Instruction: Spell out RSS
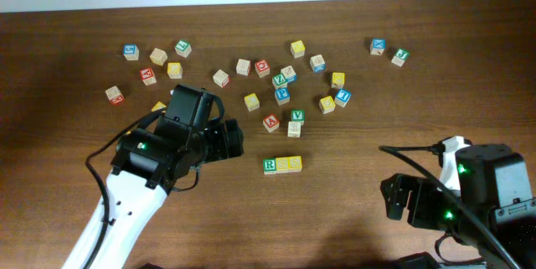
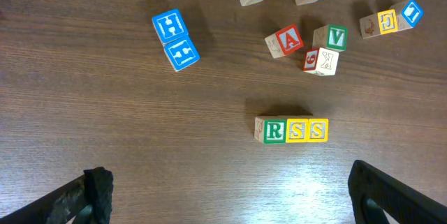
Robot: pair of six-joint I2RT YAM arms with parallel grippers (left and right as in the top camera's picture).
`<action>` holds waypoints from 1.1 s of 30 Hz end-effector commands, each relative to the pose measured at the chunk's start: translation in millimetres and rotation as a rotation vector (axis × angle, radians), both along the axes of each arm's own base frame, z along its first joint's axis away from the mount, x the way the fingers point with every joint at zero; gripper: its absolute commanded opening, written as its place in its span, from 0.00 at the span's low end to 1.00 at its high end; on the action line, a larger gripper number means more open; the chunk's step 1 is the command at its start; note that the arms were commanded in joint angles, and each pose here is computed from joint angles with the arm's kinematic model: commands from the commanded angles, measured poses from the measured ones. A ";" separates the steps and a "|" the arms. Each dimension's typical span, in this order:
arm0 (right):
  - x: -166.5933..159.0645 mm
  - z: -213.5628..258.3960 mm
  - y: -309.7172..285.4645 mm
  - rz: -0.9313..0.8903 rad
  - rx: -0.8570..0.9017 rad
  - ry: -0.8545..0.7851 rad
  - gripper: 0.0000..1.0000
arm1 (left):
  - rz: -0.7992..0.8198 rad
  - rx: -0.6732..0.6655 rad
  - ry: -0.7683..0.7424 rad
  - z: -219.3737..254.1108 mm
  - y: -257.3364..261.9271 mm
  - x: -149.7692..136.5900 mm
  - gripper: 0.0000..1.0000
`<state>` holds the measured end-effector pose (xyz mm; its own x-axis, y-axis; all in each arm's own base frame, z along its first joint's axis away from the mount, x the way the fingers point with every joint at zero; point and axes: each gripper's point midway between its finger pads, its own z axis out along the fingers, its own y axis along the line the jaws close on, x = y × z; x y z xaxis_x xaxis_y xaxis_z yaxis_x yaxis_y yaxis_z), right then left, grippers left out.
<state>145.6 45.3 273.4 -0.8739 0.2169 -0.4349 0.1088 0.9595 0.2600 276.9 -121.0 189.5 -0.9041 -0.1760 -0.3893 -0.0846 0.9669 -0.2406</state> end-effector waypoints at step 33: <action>85.6 -79.0 -19.7 0.043 -0.141 -1.010 0.98 | 0.006 0.001 -0.026 7.9 2.8 2.3 0.99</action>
<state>227.0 27.9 197.3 -0.1228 0.0892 -0.9884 -0.1423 0.9841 0.1065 276.3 -120.7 189.3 -0.9051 -0.1755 -0.3873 -0.0852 0.9672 -0.2394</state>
